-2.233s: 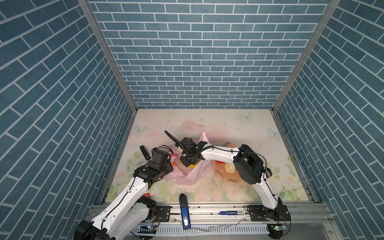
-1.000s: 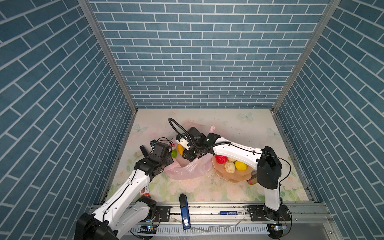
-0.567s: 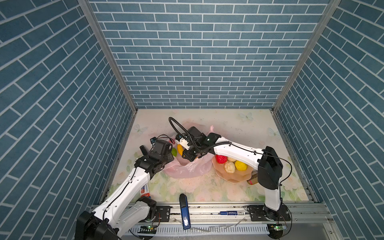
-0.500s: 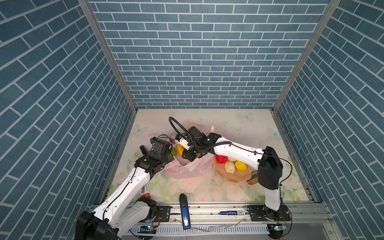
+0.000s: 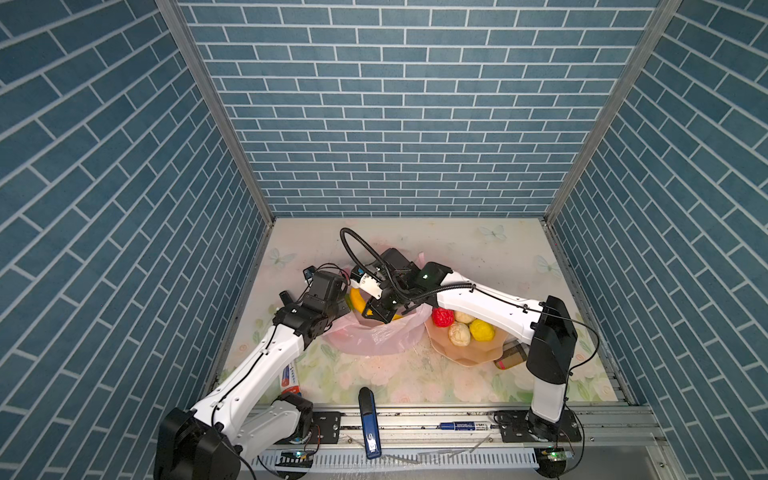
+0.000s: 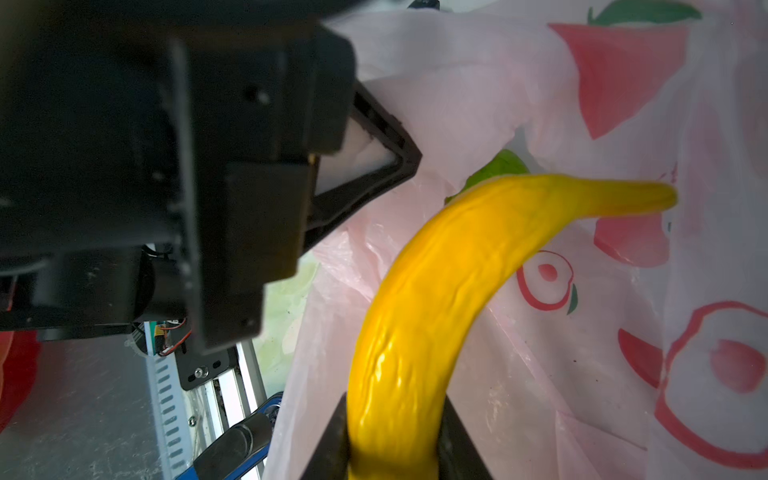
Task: Take the fake fruits out of the plastic bag
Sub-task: 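Lift the yellow banana out of the bag with the right gripper, then carry the banana over the peach bowl and lower it in, then open the right gripper to release the banana into the bowl, then move the right gripper back over the bag and reach inside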
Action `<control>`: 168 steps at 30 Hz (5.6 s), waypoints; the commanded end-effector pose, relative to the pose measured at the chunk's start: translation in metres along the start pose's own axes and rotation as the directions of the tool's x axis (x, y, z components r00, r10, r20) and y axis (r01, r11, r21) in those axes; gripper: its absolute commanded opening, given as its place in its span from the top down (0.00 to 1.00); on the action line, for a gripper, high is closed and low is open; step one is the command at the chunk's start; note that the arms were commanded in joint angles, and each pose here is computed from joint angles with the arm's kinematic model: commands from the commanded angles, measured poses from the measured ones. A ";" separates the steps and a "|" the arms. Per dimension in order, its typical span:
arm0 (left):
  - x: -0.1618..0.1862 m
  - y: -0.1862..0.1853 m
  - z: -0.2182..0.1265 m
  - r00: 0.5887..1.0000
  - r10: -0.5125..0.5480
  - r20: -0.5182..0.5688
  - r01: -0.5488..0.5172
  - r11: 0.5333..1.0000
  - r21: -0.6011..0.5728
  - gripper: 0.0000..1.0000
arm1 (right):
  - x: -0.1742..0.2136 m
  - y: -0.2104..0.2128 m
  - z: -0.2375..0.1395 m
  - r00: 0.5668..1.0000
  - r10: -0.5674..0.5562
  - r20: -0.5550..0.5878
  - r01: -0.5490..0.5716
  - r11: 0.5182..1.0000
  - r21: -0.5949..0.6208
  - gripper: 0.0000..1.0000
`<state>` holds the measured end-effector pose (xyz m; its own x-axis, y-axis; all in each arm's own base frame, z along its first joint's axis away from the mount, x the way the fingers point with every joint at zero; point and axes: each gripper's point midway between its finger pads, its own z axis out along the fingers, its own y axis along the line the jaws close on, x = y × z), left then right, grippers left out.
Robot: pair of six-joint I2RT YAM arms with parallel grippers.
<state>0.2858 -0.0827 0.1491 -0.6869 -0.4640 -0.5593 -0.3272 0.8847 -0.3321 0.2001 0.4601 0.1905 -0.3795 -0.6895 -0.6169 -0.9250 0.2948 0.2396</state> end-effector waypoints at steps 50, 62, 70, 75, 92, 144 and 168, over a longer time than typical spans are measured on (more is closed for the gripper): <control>0.004 0.015 0.001 0.993 -0.098 0.068 0.098 0.995 0.008 1.00 | 0.054 -0.137 -0.240 0.891 0.252 0.377 -0.444 0.650 0.616 0.83; 0.009 0.022 0.000 0.995 -0.089 0.051 0.091 0.995 -0.029 1.00 | 0.135 -0.122 -0.144 0.943 0.288 0.167 -0.332 0.787 0.520 0.82; 0.003 0.019 -0.004 0.993 -0.096 0.062 0.098 0.995 -0.027 1.00 | 0.161 -0.133 -0.124 0.902 0.392 0.181 -0.424 0.727 0.540 0.82; 0.004 0.018 -0.002 0.995 -0.092 0.050 0.093 0.995 -0.026 1.00 | 0.174 -0.136 -0.116 0.879 0.436 0.193 -0.466 0.699 0.543 0.81; 0.005 0.014 0.001 0.995 -0.088 0.037 0.089 0.996 -0.019 1.00 | 0.219 -0.142 -0.098 0.851 0.505 0.144 -0.485 0.651 0.584 0.76; 0.016 0.005 -0.011 0.991 0.106 -0.087 -0.106 0.994 0.000 1.00 | 0.130 -0.124 -0.189 0.872 0.355 0.337 -0.489 0.668 0.560 0.40; 0.058 0.071 -0.012 0.973 0.096 -0.209 -0.143 0.964 -0.222 1.00 | -0.029 0.004 0.002 0.964 0.213 0.161 -0.218 0.976 0.013 0.66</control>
<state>0.2254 -0.0572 0.1123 -0.8259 -0.3566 -0.4368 -0.3329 0.9336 -0.1326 0.2238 0.4754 0.2089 -0.5517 -0.4862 -0.6777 -0.8116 0.5002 0.3018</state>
